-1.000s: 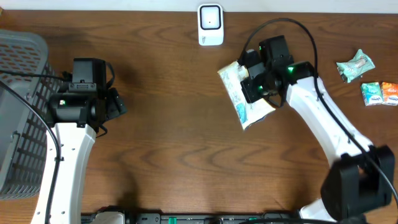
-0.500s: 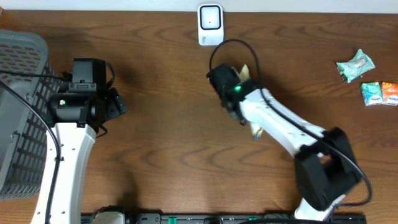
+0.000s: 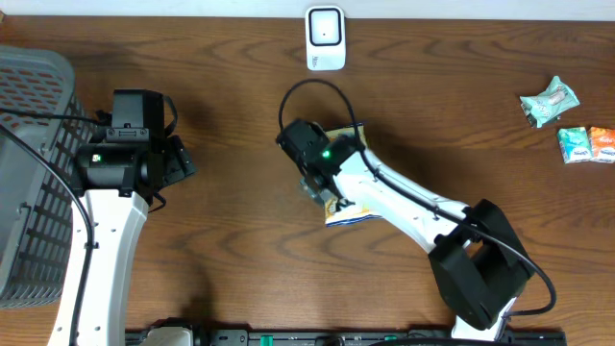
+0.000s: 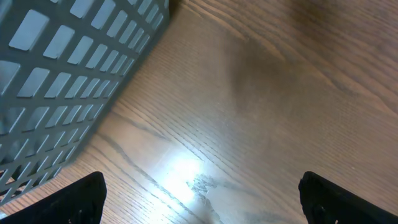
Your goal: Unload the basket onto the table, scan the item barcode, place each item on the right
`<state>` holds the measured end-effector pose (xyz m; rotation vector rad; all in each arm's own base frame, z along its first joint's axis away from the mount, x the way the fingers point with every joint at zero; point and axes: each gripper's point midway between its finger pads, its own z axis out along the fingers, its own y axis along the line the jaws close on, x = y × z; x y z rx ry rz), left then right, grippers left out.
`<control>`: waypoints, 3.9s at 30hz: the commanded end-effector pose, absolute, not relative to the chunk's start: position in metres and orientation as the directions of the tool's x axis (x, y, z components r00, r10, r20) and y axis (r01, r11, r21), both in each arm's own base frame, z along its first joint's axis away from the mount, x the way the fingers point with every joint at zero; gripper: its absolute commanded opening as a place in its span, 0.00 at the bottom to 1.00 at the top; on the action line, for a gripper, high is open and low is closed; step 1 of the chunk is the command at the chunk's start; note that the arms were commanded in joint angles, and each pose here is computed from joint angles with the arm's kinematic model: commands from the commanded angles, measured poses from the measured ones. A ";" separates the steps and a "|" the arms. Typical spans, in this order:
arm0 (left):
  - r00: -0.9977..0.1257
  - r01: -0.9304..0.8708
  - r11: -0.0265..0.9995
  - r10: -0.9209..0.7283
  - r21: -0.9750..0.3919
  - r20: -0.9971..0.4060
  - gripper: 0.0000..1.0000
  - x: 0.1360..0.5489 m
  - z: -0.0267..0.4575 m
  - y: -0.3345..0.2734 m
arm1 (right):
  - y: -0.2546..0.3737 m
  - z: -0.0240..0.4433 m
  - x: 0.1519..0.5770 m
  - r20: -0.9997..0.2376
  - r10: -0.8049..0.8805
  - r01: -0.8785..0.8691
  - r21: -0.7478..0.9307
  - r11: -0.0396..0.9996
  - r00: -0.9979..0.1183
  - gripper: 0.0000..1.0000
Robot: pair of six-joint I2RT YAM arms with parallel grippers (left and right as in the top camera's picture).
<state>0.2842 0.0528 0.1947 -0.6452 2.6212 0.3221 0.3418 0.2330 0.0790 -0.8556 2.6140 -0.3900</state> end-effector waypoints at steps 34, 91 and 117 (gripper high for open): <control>-0.803 -0.491 0.860 -0.384 0.141 -0.455 0.98 0.284 0.196 0.057 | 0.193 0.006 0.342 -0.211 -0.222 -0.237 0.046 0.970 -0.952 0.81; -0.803 -0.491 0.860 -0.384 0.141 -0.455 0.98 0.284 0.196 0.057 | 0.205 0.130 0.618 -0.683 0.070 -0.056 0.160 0.986 -0.727 0.01; -0.803 -0.491 0.860 -0.384 0.141 -0.455 0.98 0.284 0.196 0.057 | -0.088 0.195 0.533 -0.556 0.310 0.487 -0.201 0.850 -0.771 0.02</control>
